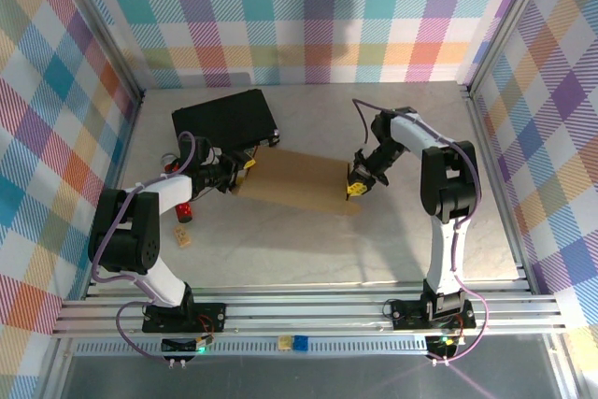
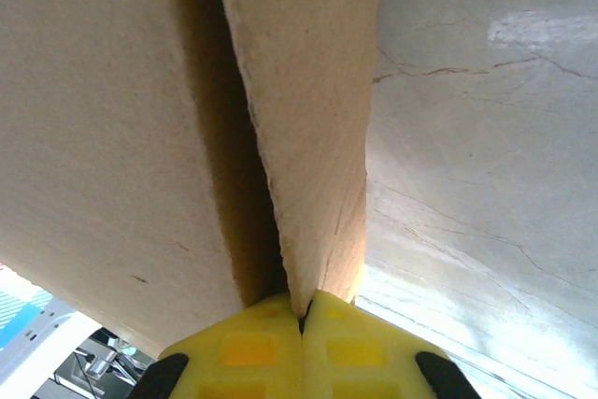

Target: Fold the paper box

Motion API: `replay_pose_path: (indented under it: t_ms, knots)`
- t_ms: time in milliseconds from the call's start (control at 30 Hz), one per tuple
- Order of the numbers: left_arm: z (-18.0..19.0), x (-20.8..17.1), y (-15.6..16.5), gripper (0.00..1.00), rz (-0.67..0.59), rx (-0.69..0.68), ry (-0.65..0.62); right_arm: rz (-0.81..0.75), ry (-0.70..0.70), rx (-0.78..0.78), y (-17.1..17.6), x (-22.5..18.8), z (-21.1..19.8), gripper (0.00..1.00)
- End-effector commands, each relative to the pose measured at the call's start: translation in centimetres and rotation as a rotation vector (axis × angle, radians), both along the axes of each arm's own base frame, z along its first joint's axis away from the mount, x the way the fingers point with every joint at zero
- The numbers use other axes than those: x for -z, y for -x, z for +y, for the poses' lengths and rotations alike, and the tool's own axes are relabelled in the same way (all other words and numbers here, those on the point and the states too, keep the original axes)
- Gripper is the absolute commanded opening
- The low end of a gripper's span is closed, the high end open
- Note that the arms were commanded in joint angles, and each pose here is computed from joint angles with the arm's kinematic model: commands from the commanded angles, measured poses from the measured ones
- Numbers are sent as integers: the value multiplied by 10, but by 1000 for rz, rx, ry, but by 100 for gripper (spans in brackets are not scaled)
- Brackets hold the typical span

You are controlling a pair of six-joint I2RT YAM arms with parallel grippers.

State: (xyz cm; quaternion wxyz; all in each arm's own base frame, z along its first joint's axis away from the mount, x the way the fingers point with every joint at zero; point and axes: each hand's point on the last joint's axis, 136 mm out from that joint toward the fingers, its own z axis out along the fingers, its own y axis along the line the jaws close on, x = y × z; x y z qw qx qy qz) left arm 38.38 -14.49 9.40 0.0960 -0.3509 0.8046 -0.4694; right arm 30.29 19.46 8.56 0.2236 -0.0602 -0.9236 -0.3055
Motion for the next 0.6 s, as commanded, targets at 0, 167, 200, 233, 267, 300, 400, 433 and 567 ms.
replay_pose_path:
  t_ms: [0,167,200,233,267,300,400,433,567]
  knots:
    - [-4,-20,-4,54,-17,-11,70,33,-45,23,-3,-6,10,0]
    - [-2,-23,-2,53,11,-24,61,4,-42,37,-10,-17,11,14]
    - [-1,-25,-1,53,18,-26,59,-8,-35,41,-13,-21,11,20]
    - [-1,-27,-1,53,25,-28,60,-23,-25,43,-15,-26,10,26]
    - [-1,-29,0,52,32,-31,57,-35,-21,47,-18,-30,10,31]
    - [0,-31,1,52,44,-33,52,-51,-22,54,-21,-37,10,38]
    - [3,-35,5,52,82,-48,27,-92,-7,83,-28,-55,7,52]
    - [5,-34,8,52,106,-53,17,-105,-1,99,-31,-61,5,56]
    - [9,-35,18,52,182,-81,-4,-144,-15,215,-42,-81,-6,67]
